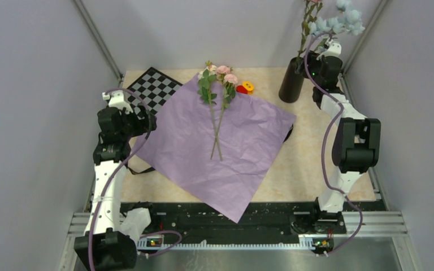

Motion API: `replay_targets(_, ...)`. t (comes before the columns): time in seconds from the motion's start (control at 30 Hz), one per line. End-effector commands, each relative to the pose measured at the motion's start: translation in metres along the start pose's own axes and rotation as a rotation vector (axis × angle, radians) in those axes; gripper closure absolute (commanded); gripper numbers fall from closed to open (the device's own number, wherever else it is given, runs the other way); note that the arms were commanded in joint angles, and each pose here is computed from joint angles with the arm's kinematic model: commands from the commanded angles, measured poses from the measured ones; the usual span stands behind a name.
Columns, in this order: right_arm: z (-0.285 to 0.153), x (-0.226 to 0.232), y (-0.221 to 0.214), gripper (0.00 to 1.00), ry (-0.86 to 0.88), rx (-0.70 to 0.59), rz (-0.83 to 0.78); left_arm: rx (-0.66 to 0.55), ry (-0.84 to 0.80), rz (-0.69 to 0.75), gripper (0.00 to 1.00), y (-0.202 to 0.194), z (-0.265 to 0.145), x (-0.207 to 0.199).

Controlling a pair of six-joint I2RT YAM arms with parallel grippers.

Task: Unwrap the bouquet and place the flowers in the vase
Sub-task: Insert the fake flower into the vase.

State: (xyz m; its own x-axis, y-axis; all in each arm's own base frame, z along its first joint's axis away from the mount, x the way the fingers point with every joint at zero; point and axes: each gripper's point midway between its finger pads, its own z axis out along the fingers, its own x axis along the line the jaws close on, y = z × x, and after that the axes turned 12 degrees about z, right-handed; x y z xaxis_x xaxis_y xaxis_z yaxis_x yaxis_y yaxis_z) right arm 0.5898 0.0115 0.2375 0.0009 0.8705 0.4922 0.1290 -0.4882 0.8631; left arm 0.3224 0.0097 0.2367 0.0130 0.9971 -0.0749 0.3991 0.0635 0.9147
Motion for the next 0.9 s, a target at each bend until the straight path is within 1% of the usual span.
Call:
replay_targets(0.0,-0.022,0.020,0.033,0.32,0.024,-0.070,-0.047,-0.062,-0.005,0.013,0.01,0.016,-0.003,0.000)
replay_targets(0.07,-0.027,0.020,0.034,0.29,0.024,-0.074,-0.056,-0.065,-0.005,0.013,0.01,0.017,-0.004,-0.001)
replay_targets(0.23,-0.043,0.022,0.039,0.24,0.018,-0.080,-0.075,-0.065,0.003,0.010,0.01,0.016,-0.004,0.001)
replay_targets(0.4,-0.060,0.026,0.045,0.22,0.016,-0.083,-0.080,-0.062,0.013,0.007,0.01,0.015,-0.003,0.002)
replay_targets(0.47,-0.070,0.029,0.046,0.22,0.012,-0.069,-0.064,-0.058,0.008,0.032,0.01,0.013,-0.002,0.003)
replay_targets(0.6,-0.097,0.035,0.047,0.23,0.012,-0.057,-0.032,-0.049,0.013,0.031,0.01,0.011,-0.001,0.004)
replay_targets(0.73,-0.121,0.036,0.038,0.23,-0.005,-0.005,0.022,-0.038,-0.026,0.021,0.01,0.008,0.001,-0.004)
replay_targets(0.83,-0.138,0.054,0.025,0.24,0.049,0.071,0.060,-0.027,-0.070,0.030,0.01,0.006,0.004,-0.015)
replay_targets(0.87,-0.144,0.069,0.014,0.25,0.074,0.107,0.051,-0.021,-0.084,0.030,0.01,0.004,0.005,-0.020)
